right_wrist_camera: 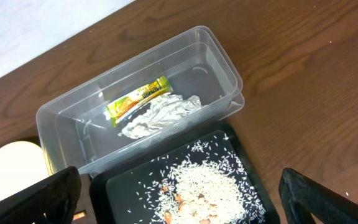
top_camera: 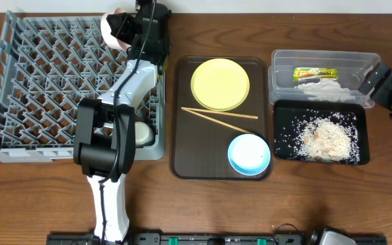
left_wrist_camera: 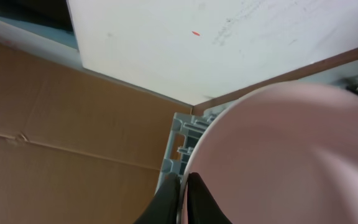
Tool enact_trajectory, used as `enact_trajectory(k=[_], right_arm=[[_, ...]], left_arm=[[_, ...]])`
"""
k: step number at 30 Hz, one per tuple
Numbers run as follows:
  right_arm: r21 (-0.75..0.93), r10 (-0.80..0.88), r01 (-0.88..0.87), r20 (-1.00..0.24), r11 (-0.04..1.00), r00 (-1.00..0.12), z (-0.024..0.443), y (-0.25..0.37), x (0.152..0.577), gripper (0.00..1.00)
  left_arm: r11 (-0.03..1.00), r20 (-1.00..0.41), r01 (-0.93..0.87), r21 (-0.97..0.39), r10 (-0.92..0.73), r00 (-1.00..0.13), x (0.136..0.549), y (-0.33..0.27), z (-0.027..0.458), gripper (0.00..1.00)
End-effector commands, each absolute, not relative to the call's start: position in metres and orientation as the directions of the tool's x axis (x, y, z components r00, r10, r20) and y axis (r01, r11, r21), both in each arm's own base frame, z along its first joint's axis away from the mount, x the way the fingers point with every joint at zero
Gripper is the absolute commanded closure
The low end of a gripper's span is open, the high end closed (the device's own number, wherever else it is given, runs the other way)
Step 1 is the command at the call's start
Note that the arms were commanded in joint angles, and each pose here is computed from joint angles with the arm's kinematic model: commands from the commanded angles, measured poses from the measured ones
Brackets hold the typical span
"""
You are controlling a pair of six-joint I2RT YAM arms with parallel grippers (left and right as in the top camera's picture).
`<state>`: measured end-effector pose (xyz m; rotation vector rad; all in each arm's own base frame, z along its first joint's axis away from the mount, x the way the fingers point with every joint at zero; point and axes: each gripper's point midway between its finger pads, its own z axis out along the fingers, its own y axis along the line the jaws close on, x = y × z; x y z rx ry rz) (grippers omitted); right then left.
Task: Sort waste into correct bins and load items into the dishwasher
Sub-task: 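Set the pink bowl upright in the back of the rack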
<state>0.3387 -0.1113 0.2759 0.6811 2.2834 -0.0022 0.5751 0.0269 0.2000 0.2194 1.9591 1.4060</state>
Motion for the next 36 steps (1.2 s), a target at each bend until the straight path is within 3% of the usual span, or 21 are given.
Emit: enact_trajectory(k=[1, 16, 27, 36], right_arm=[[0.201, 0.479, 0.481, -0.667, 0.853, -0.570, 0.282, -0.113, 0.337, 0.01], [0.201, 0.479, 0.481, -0.667, 0.853, -0.571, 0.282, -0.113, 0.337, 0.01], [0.201, 0.479, 0.481, -0.667, 0.853, -0.571, 0.282, -0.113, 0.337, 0.01], [0.201, 0.479, 0.481, -0.667, 0.853, -0.571, 0.282, -0.113, 0.337, 0.01]], left_arm=[[0.386, -0.434, -0.251, 0.888, 0.518, -0.737, 0.577, 0.024, 0.203, 0.93], [0.388, -0.379, -0.171, 0.906, 0.562, -0.735, 0.571, 0.001, 0.176, 0.93], [0.332, -0.360, -0.188, 0.924, 0.595, -0.719, 0.576, 0.000, 0.195, 0.92], [0.317, -0.317, -0.148, 0.937, 0.593, -0.740, 0.571, 0.002, 0.181, 0.93]])
